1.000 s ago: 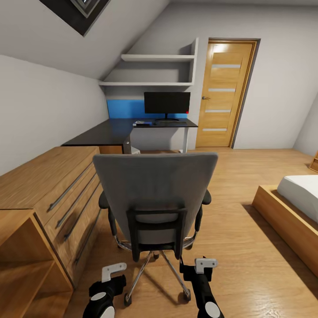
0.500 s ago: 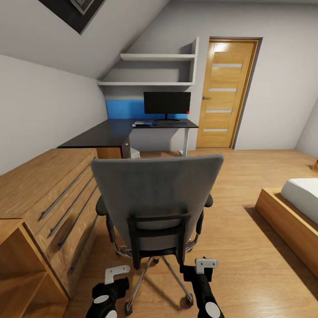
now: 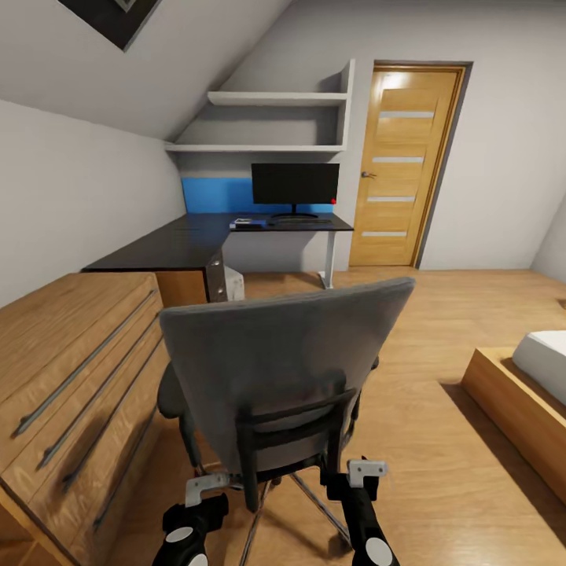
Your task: In the bedroom, organize the workspace by keeping the computer under the desk, ensuring the monitor is on the desk, placing the keyboard on the desk next to the monitor, placing the mouse on the desk next to the keyboard, moving the folder from the swivel chair onto the desk next to the mouse, stacking the notebook on top of the folder with the pen on top of the notebook, and positioning the swivel chair next to the desk.
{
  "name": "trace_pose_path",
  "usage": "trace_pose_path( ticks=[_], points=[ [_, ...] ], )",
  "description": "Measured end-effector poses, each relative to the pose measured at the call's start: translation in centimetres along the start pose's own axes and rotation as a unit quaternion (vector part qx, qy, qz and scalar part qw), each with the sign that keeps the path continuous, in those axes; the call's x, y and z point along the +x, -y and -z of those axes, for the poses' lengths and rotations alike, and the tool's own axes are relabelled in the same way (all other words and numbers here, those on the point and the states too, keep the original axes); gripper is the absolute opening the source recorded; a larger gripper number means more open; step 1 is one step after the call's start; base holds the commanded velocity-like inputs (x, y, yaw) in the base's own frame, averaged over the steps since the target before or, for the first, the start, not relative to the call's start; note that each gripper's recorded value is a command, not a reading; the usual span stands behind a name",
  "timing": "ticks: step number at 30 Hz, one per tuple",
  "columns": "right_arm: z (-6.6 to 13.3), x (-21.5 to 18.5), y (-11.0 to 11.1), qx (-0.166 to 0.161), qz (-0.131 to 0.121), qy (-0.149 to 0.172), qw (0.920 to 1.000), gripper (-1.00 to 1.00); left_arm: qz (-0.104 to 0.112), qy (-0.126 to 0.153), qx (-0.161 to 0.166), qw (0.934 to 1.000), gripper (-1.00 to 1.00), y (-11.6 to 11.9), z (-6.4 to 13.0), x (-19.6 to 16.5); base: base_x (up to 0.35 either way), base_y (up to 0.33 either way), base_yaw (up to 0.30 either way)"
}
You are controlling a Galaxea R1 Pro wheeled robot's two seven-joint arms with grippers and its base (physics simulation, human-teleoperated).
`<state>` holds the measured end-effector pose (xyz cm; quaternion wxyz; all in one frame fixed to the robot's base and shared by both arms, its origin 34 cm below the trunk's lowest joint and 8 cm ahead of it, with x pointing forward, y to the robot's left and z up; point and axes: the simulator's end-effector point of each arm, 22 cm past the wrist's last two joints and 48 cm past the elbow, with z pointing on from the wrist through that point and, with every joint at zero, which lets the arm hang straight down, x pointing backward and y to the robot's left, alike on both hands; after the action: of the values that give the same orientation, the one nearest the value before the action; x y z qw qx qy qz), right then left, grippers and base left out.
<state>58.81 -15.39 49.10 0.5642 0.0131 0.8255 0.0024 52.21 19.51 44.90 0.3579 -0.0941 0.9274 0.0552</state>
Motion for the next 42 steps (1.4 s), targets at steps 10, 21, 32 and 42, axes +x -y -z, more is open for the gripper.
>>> trace_pose_path(
  ticks=[10,21,32,42],
  points=[
    [0.0,0.0,-0.1,0.0,0.0,0.0,1.0,1.0,0.002,0.004,-0.001,1.0,1.0,0.0,0.0,-0.2,0.317,-0.082,-0.015],
    [0.1,-0.5,0.0,0.0,0.001,0.006,1.0,1.0,0.003,0.009,0.0,1.0,1.0,-0.1,0.2,-0.6,0.317,-0.091,-0.167],
    [0.2,-1.1,0.0,0.0,0.001,0.012,0.9999,1.0,0.004,0.014,0.001,0.9999,1.0,-0.1,0.5,-1.0,0.318,-0.065,-0.175],
    [0.3,-1.5,-0.1,0.0,0.0,0.016,0.9999,1.0,0.006,0.018,0.001,0.9998,1.0,-0.1,0.7,-1.3,0.323,-0.003,-0.125]
  ],
)
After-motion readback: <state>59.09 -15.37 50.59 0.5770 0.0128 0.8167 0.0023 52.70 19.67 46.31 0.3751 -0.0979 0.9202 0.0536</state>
